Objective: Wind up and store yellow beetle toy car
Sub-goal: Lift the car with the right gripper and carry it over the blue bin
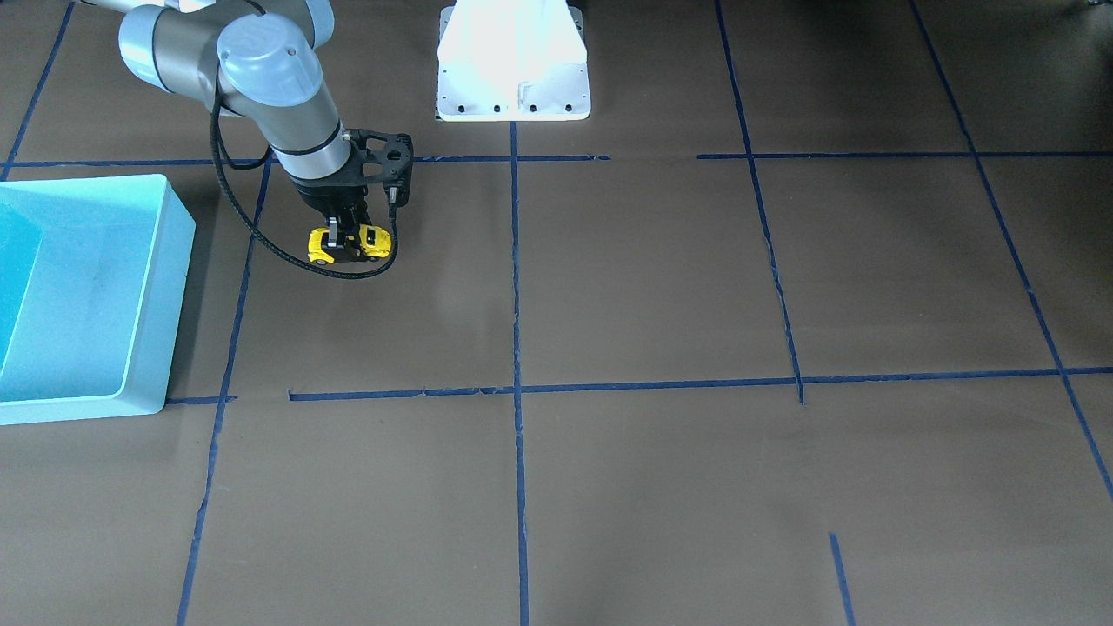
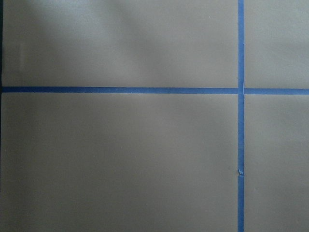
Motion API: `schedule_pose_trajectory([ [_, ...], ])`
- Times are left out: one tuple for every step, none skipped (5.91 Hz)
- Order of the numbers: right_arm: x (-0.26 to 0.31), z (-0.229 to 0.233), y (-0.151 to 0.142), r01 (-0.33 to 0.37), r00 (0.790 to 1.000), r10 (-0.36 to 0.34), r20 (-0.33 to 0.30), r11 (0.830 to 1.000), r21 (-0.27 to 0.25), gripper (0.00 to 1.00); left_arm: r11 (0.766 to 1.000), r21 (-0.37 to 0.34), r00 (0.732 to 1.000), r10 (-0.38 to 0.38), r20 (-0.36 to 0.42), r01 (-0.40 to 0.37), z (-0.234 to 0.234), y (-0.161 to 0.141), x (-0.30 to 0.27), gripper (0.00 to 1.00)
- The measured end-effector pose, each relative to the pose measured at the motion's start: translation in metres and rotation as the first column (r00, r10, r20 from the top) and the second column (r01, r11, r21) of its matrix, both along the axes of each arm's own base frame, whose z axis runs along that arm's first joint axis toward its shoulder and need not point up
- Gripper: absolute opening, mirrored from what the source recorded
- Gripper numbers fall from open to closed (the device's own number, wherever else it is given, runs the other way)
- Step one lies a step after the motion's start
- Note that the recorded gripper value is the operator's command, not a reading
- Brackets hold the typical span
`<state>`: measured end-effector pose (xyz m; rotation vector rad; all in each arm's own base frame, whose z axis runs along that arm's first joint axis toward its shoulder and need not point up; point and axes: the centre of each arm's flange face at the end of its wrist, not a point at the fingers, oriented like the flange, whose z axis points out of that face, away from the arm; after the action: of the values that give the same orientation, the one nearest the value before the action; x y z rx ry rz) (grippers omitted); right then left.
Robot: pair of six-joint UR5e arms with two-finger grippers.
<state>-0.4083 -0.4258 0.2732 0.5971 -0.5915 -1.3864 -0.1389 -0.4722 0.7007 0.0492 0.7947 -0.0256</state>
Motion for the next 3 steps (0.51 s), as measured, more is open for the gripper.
schedule_pose_trajectory([
  [0.053, -0.01, -0.014, -0.059, 0.998, 0.059, -0.026, 0.998, -0.007, 0.0, 1.0, 0.0, 1.0, 0.0, 0.0, 0.0, 0.0, -0.001, 0.0, 1.0],
  [0.098, -0.005, -0.024, -0.103, 0.994, 0.103, -0.045, 0.995, -0.002, 0.0, 1.0, 0.0, 1.0, 0.0, 0.0, 0.0, 0.0, -0.001, 0.0, 1.0],
  [0.138, 0.01, -0.03, -0.128, 0.99, 0.129, -0.064, 0.992, 0.005, 0.0, 1.0, -0.001, 1.0, 0.0, 0.0, 0.0, 0.0, -0.001, 0.0, 1.0],
])
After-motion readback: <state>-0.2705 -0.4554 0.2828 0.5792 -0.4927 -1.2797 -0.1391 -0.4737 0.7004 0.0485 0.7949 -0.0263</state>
